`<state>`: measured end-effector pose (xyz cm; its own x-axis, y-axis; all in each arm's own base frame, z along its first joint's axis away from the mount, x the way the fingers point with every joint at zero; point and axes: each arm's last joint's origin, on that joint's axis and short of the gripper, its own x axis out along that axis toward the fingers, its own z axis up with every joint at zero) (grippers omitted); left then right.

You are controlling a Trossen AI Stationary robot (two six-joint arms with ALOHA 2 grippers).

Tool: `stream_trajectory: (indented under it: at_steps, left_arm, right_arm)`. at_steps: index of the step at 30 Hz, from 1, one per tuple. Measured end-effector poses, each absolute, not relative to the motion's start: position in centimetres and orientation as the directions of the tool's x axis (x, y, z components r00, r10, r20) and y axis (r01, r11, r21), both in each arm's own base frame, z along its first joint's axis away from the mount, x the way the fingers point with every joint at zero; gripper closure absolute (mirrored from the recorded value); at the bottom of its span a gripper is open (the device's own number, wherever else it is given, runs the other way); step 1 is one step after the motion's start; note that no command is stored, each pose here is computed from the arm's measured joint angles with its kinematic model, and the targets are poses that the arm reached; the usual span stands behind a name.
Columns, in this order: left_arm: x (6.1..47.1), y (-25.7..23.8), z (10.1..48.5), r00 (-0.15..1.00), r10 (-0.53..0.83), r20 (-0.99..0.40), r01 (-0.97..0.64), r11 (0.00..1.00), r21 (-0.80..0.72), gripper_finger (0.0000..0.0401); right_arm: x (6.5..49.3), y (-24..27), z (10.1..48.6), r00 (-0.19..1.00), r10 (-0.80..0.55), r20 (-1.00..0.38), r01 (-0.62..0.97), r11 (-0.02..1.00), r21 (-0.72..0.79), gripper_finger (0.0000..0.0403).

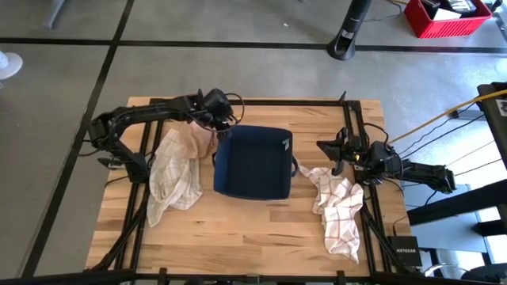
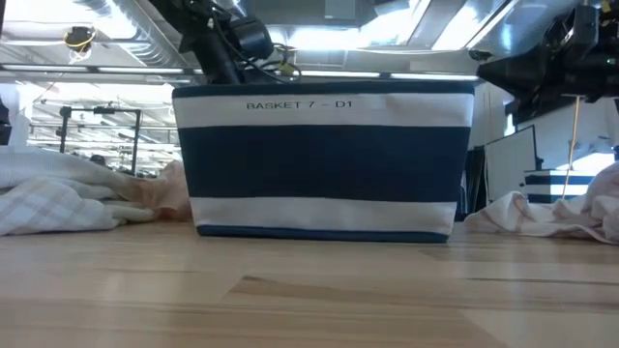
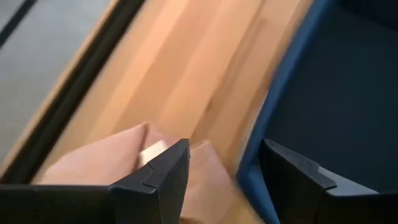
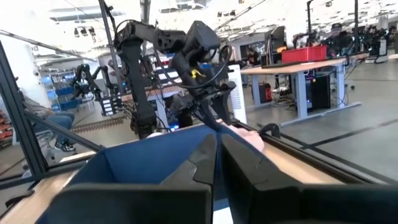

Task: Fold towel
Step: Move the blue laundry bin to the top right

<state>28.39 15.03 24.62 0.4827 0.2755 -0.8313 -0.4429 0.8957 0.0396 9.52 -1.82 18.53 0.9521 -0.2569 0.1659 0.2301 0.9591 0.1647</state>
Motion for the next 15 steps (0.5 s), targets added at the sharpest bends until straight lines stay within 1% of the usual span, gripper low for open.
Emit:
stream_trajectory:
  at_steps: [3, 7, 9, 10, 12, 15]
  left_arm:
    - [28.4, 14.6, 24.7, 0.494, 0.239, -0.836, -0.413, 0.91, 0.016, 0.0221]
    - [28.2, 14.3, 24.2, 0.458, 0.217, -0.862, -0.398, 0.917, 0.019, 0.023]
    - [28.3, 14.5, 23.6, 0.444, 0.214, -0.87, -0.4, 0.916, 0.022, 0.0242]
    - [28.4, 14.6, 23.3, 0.437, 0.211, -0.874, -0.401, 0.916, 0.021, 0.0252]
    - [28.9, 14.7, 23.0, 0.454, 0.219, -0.863, -0.406, 0.914, 0.018, 0.0286]
    - [29.4, 14.8, 23.3, 0.502, 0.241, -0.831, -0.42, 0.907, 0.009, 0.0358]
  right_arm:
    - [9.5, -1.8, 18.5, 0.953, -0.257, 0.16, 0.231, 0.959, 0.165, 0.0377]
    - [9.5, -1.8, 18.5, 0.953, -0.257, 0.16, 0.231, 0.959, 0.165, 0.0377]
    - [9.5, -1.8, 18.5, 0.952, -0.257, 0.168, 0.23, 0.959, 0.165, 0.0377]
    - [9.5, -1.8, 18.6, 0.951, -0.257, 0.173, 0.229, 0.959, 0.166, 0.0377]
    - [9.5, -1.8, 18.6, 0.95, -0.257, 0.176, 0.228, 0.959, 0.166, 0.0377]
    - [9.4, -1.8, 19.0, 0.946, -0.245, 0.213, 0.212, 0.963, 0.167, 0.0377]
